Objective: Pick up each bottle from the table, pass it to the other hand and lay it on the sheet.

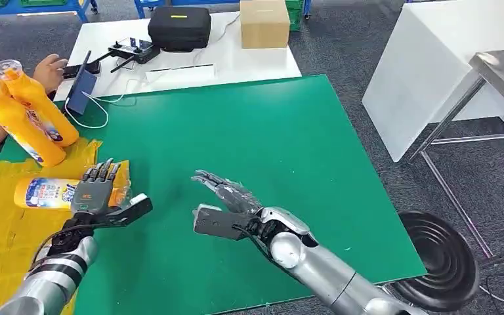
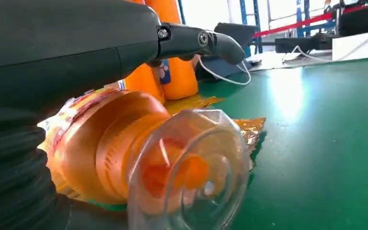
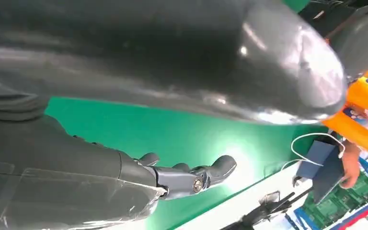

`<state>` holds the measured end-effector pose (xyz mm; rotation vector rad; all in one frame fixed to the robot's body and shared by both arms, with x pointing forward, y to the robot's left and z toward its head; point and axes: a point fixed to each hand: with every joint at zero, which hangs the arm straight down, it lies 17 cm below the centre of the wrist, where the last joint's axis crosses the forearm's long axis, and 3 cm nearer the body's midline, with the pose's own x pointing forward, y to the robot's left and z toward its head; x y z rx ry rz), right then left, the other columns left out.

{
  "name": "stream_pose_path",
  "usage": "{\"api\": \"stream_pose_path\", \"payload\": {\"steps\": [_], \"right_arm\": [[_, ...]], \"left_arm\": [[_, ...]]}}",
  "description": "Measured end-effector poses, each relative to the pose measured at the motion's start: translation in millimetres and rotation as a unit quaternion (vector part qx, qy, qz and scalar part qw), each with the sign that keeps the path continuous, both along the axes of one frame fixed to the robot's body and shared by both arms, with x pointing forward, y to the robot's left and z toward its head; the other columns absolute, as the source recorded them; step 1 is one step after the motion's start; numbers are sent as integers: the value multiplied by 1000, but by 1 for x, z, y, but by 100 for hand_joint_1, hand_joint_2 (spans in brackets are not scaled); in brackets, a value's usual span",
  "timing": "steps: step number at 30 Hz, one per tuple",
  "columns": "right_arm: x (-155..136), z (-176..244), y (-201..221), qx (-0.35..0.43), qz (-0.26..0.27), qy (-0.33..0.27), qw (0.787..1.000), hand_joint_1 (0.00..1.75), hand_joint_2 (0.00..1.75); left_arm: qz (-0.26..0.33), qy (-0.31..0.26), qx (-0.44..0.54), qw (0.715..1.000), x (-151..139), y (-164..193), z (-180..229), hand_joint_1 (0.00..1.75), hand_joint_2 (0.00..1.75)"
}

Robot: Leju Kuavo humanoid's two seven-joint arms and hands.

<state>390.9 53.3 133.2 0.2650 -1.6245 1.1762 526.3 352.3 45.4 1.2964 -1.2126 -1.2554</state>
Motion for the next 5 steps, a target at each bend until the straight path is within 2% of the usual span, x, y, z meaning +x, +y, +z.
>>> {"api": "stream_pose_path", "payload": {"steps": [5], "right_arm": [[0, -1, 0, -3, -1, -3, 1000, 0, 0]], "left_arm": [[-10, -4, -14, 1000, 0, -3, 2, 0, 175]]}}
